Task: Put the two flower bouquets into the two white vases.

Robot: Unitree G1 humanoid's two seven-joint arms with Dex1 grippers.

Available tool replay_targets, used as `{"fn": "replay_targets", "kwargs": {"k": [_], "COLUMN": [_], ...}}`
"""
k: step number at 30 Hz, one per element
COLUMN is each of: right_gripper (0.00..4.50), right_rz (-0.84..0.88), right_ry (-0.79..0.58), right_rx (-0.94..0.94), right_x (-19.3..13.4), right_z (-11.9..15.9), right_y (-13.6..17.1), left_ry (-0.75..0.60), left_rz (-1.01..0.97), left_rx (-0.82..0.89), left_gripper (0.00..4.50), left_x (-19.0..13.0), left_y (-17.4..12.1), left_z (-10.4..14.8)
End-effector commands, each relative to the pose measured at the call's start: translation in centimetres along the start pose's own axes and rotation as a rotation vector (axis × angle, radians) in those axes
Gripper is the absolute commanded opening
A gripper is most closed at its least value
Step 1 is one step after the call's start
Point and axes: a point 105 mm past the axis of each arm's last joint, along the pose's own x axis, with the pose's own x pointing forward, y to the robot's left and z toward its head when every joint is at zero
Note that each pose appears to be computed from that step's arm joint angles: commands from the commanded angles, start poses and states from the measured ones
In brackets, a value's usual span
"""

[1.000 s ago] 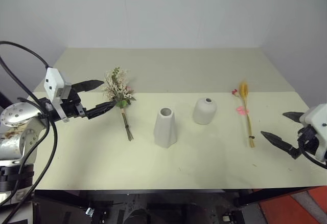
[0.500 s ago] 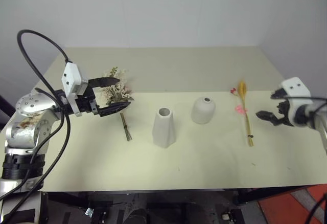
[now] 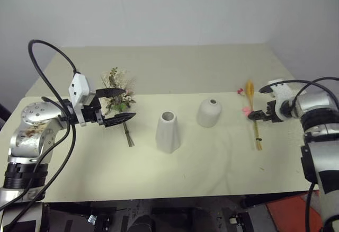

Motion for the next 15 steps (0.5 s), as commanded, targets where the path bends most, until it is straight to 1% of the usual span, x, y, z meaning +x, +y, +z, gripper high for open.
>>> {"fn": "replay_targets", "kwargs": {"k": [1,4,8,15], "right_gripper": [4.5,3.91,2.53,0.11], "right_rz": [0.005,0.043,0.036,-0.009], "right_ry": [0.006,0.029,0.028,-0.015], "right_rx": [-0.076,-0.078,-0.032,-0.015], "right_x": [-0.36,-0.13,0.1,-0.07], "right_z": [0.91,0.66,0.37,1.31], "right_y": [0.1,0.65,0.62,0.28], "left_ry": [-0.009,-0.003,0.002,0.006], "left_rz": [0.019,0.025,0.031,0.04], "left_rx": [0.055,0.047,0.04,0.036], "left_gripper": [4.47,4.5,4.5,4.5], "left_x": [-0.59,-0.79,-0.94,-1.21], "left_y": [-0.08,-0.4,-0.68,-0.86], "left_z": [1.06,0.79,0.55,0.56]}}
